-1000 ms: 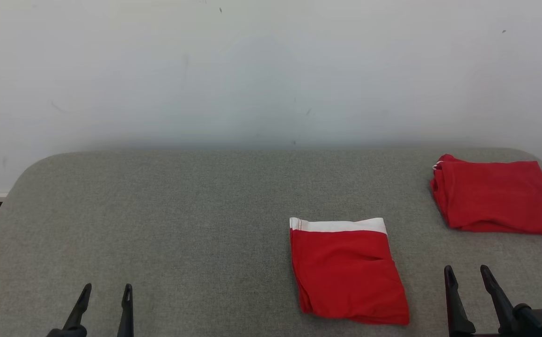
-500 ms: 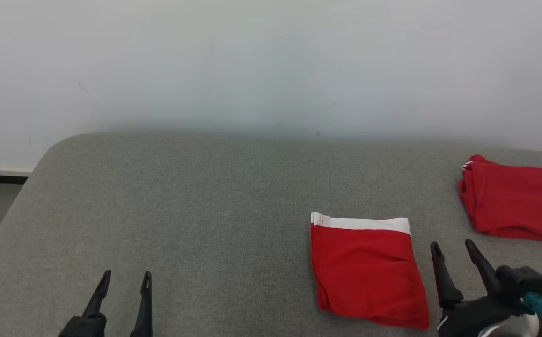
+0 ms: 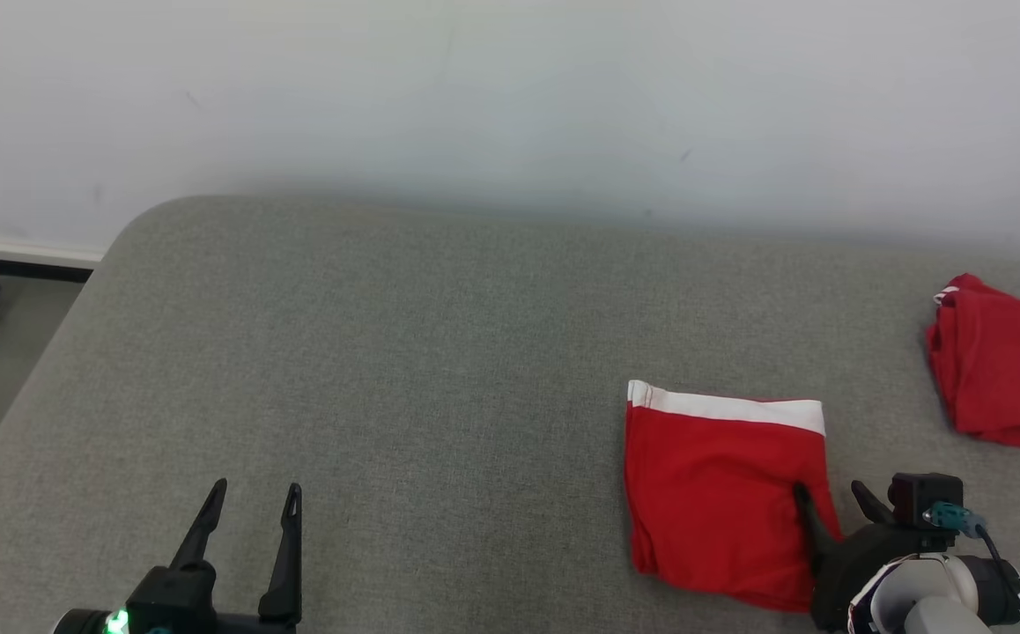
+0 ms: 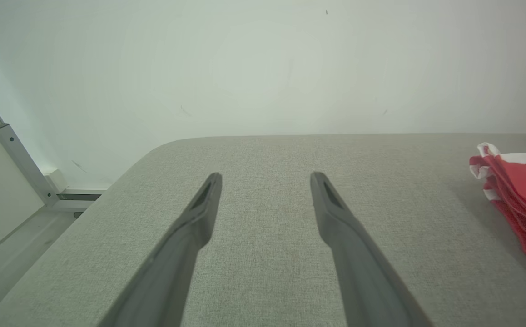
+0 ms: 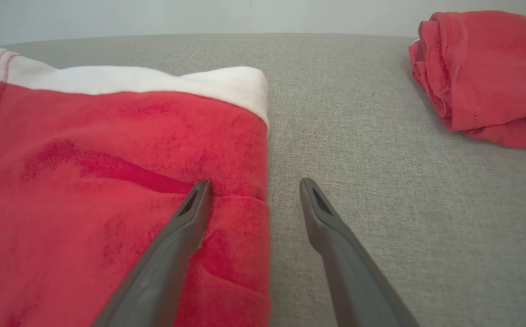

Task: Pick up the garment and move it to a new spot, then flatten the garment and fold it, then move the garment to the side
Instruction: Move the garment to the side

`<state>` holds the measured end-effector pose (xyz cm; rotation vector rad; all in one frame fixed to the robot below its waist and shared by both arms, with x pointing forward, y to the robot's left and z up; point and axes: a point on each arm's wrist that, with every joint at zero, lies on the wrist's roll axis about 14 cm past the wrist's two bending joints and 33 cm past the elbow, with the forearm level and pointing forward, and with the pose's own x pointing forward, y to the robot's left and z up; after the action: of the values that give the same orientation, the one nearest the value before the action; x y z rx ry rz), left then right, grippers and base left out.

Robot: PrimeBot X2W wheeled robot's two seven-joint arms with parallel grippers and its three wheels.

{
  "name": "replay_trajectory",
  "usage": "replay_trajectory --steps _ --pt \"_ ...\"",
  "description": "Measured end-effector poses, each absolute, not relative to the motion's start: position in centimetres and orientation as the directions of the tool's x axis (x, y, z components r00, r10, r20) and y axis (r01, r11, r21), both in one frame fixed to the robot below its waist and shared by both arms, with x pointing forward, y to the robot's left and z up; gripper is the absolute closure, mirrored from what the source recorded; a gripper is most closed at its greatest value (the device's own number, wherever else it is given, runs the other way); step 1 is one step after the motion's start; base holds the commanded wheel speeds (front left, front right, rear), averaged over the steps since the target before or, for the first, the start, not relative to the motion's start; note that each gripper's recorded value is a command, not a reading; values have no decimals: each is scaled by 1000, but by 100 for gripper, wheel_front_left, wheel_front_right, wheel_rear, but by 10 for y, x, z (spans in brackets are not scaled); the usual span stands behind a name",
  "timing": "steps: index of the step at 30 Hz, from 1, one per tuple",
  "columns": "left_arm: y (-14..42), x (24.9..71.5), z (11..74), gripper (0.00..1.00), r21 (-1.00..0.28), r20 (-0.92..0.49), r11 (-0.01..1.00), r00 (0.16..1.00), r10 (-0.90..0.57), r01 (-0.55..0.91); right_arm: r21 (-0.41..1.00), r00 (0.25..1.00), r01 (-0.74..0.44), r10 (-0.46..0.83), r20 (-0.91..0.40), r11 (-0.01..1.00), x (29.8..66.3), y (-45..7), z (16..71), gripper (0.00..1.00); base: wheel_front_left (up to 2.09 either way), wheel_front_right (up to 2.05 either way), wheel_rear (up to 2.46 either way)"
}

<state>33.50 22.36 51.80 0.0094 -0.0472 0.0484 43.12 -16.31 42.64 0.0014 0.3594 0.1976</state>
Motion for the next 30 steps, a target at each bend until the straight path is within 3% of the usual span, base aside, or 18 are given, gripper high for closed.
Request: replay_trajectory --steps 7,8,9,10,15,22,30 --pt "227 340 512 0 6 31 998 998 60 -60 62 866 -199 205 -455 978 430 -151 390 0 0 0 0" --pt "228 340 511 0 3 29 998 998 64 -64 71 865 -203 212 -455 977 432 -147 390 33 0 0 0" --pt "229 340 511 0 3 30 998 997 67 -67 73 863 -208 218 -455 975 432 -145 389 96 0 0 0" --pt "230 339 510 0 3 29 998 997 70 -70 72 863 -215 224 -453 974 432 -142 389 100 0 0 0" --pt "231 340 511 0 -2 37 997 997 73 -73 42 886 -240 236 -399 970 445 -143 407 100 0 0 0" --pt "228 354 509 0 0 37 998 998 56 -56 -84 922 -284 247 -299 955 501 -154 460 100 0 0 0" --pt "210 405 508 0 13 48 1000 998 -29 28 -234 957 -207 147 -250 950 557 -224 502 100 0 0 0"
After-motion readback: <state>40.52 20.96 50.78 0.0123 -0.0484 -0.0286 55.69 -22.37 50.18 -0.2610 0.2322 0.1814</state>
